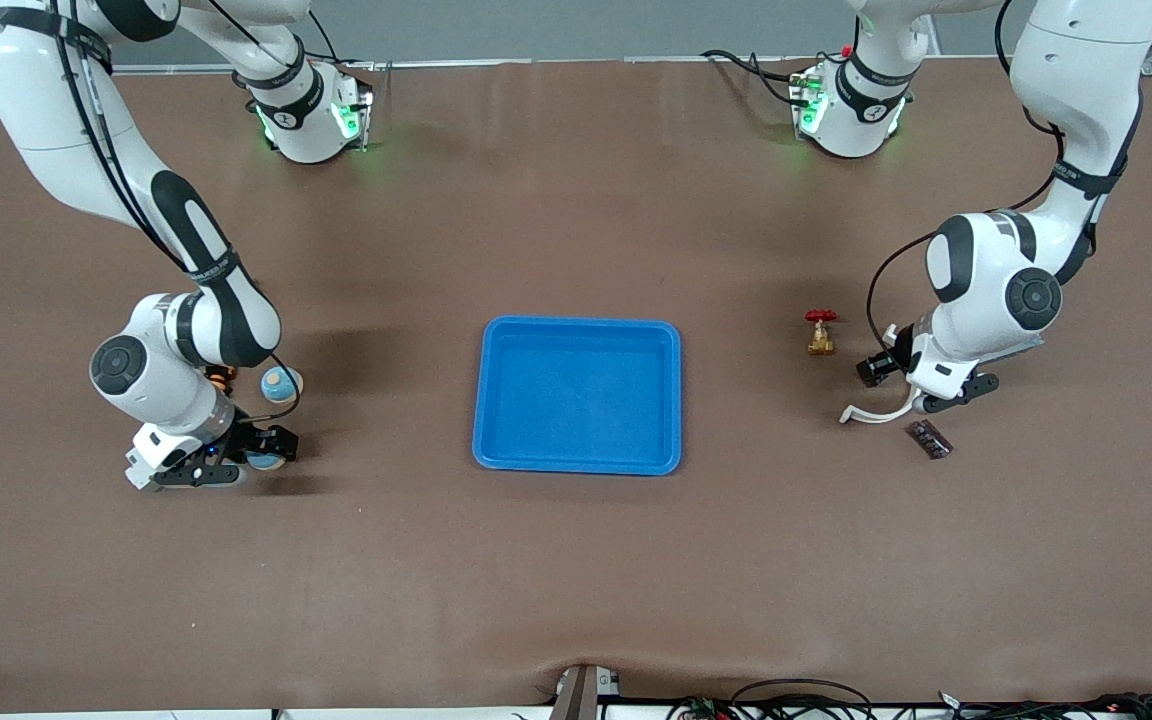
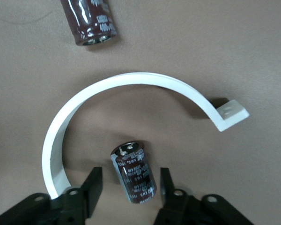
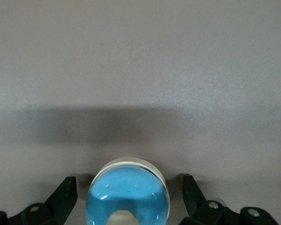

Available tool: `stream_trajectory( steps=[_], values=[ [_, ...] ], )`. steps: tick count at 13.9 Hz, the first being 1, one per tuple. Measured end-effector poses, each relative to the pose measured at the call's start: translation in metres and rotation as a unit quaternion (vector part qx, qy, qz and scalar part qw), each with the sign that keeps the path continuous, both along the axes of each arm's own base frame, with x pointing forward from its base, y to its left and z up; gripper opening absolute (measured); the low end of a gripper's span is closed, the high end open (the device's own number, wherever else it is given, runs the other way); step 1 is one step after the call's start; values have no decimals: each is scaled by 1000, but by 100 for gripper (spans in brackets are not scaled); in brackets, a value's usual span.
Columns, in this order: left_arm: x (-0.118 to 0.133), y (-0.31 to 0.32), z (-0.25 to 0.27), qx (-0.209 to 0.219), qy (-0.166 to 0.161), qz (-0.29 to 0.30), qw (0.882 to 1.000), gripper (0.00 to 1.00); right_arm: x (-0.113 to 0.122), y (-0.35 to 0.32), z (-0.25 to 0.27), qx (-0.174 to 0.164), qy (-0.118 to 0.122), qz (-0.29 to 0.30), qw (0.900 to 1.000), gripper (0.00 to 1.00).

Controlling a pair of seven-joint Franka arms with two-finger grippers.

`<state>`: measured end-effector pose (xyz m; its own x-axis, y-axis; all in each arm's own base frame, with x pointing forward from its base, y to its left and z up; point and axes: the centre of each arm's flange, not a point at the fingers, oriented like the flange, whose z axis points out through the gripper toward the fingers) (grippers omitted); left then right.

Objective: Place electrolytic capacitor and blue bell in tray
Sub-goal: 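Grasp a blue bell with the right gripper while the left gripper grasps a capacitor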

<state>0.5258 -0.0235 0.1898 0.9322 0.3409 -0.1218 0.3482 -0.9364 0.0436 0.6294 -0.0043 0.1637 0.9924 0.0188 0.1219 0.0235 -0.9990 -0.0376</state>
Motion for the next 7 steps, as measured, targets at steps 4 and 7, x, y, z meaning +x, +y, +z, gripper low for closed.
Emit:
stream_trajectory(
  steps=[4, 7],
  values=[
    [-1, 0, -4, 0, 4, 3, 1000, 34, 0, 0, 0, 0, 2, 1, 1000, 100],
    [4, 0, 2, 1, -3, 10, 1000, 33, -1, -2, 1, -4, 7, 20, 1000, 86]
  ],
)
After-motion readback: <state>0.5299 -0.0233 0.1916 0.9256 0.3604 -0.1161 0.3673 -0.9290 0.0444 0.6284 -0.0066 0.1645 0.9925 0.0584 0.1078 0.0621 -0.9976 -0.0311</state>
